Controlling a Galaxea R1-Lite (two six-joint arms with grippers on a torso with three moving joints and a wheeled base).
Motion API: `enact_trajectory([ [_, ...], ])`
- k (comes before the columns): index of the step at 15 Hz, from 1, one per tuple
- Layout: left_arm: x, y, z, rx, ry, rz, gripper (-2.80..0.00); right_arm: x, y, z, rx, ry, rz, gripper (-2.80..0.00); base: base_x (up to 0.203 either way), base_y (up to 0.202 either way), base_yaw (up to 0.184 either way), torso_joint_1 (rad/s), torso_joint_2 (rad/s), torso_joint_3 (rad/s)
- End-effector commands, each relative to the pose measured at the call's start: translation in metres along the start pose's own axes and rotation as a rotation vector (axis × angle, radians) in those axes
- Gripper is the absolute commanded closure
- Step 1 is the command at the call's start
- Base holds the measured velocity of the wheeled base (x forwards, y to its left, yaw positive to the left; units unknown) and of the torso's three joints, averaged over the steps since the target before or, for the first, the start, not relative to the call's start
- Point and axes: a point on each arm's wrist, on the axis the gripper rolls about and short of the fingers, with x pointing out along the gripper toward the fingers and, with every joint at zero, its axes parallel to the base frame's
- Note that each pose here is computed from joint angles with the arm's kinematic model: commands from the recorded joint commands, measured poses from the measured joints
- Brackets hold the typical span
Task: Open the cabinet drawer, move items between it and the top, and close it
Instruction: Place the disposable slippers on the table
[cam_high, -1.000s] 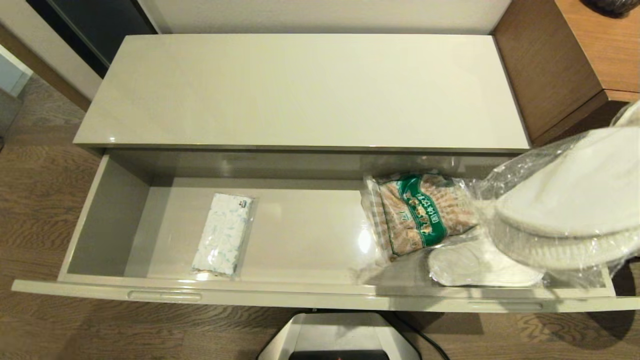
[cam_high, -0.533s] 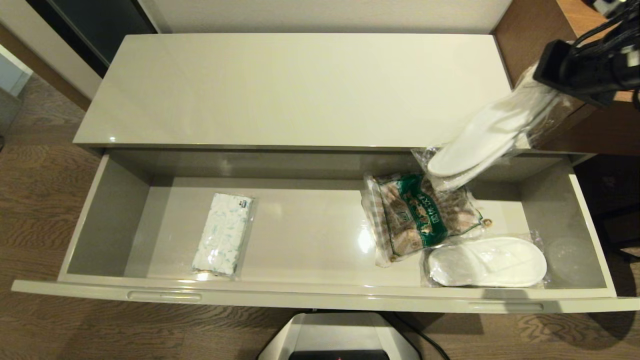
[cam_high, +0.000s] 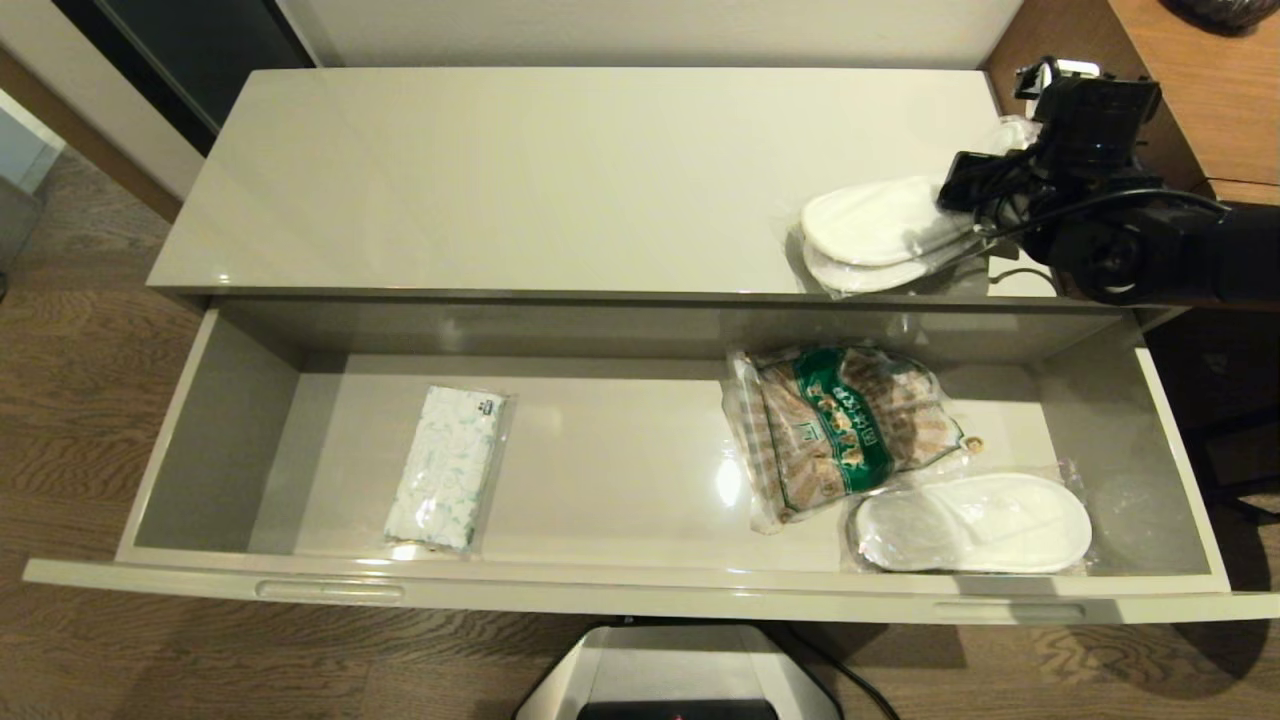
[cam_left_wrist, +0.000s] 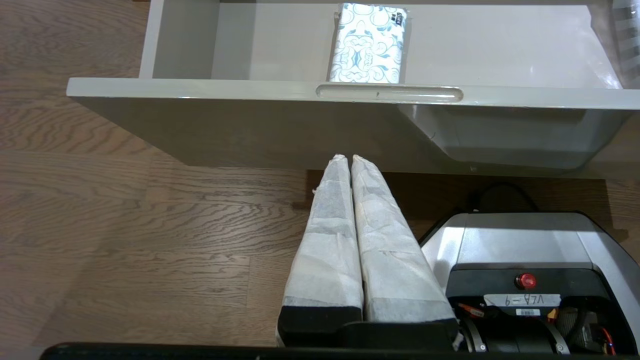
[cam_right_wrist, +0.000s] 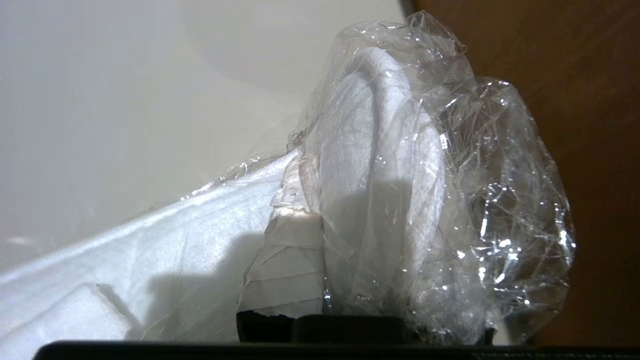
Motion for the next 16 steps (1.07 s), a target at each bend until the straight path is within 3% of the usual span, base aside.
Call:
enact_trajectory([
  [1, 0.000, 0.000, 0.000, 0.000, 0.002, 0.000, 0.00, 0.038, -0.010, -0.035, -0.059, 0.016, -0.077, 0.00, 0.000, 0.000, 0.000, 0.000, 0.00, 0.000],
  [2, 0.000, 0.000, 0.000, 0.000, 0.002, -0.001, 0.00, 0.045, -0.019, -0.036, -0.083, 0.004, -0.135, 0.00, 0.000, 0.000, 0.000, 0.000, 0.00, 0.000],
  [5, 0.000, 0.000, 0.000, 0.000, 0.002, 0.001, 0.00, 0.041, -0.025, -0.025, -0.075, -0.028, -0.172, 0.00, 0.000, 0.000, 0.000, 0.000, 0.00, 0.000],
  [6, 0.000, 0.000, 0.000, 0.000, 0.002, 0.001, 0.00, 0.041, -0.025, -0.025, -0.076, -0.027, -0.172, -2.80, 0.000, 0.000, 0.000, 0.000, 0.00, 0.000],
  [12, 0.000, 0.000, 0.000, 0.000, 0.002, 0.001, 0.00, 0.024, -0.029, -0.010, -0.070, -0.016, -0.129, -2.80, 0.000, 0.000, 0.000, 0.000, 0.00, 0.000],
  [16, 0.000, 0.000, 0.000, 0.000, 0.002, 0.001, 0.00, -0.003, -0.036, 0.019, -0.066, -0.024, -0.102, -2.80, 0.000, 0.000, 0.000, 0.000, 0.00, 0.000],
])
